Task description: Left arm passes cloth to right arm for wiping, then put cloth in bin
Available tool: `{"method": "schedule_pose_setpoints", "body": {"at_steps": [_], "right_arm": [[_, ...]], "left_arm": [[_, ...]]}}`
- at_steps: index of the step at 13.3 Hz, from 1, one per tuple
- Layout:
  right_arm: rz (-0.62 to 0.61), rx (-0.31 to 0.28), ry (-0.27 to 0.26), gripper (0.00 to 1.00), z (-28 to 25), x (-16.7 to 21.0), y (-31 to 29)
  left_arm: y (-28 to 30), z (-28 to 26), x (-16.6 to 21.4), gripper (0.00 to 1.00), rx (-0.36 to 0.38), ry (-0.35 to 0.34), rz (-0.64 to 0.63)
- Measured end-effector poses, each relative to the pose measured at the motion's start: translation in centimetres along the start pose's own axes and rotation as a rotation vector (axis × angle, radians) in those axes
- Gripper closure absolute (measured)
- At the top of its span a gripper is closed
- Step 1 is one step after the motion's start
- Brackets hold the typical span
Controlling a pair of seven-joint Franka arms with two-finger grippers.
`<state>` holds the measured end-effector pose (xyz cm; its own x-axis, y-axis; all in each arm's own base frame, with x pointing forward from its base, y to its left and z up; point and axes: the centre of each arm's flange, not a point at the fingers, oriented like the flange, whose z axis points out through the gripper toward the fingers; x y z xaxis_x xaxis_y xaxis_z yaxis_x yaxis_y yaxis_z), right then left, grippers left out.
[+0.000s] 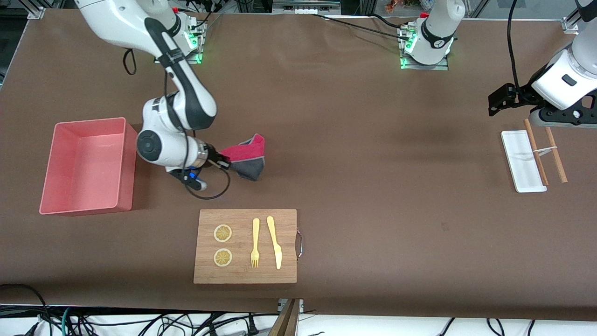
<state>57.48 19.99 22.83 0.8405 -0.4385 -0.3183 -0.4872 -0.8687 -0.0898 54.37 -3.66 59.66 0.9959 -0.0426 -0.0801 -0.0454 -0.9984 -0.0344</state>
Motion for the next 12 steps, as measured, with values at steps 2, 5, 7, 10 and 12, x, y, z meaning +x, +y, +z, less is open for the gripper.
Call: {"method": "schedule_pose_setpoints", "body": {"at_steps": [2, 5, 7, 10, 12], "right_arm": [[-0.059, -0.009, 0.005, 0.98, -0.4, 2.5, 3.9], [-0.161, -0.01, 0.027, 0.98, -1.8, 6.1, 10.4], [-0.202, -0.037, 0.046, 0.98, -3.0, 7.5, 14.1], [-0.263, -0.113, 0.09, 0.98, -5.2, 8.9, 17.6], [-0.31, -0.139, 0.129, 0.98, -7.6, 9.0, 18.3]], "left_arm": [[0.0, 0.0, 0.0, 0.0, 0.0, 0.0, 0.0], [0.0, 0.0, 0.0, 0.0, 0.0, 0.0, 0.0], [0.0, 0.0, 0.0, 0.0, 0.0, 0.0, 0.0], [0.0, 0.0, 0.0, 0.0, 0.0, 0.0, 0.0], [0.0, 0.0, 0.0, 0.0, 0.0, 0.0, 0.0]]}}
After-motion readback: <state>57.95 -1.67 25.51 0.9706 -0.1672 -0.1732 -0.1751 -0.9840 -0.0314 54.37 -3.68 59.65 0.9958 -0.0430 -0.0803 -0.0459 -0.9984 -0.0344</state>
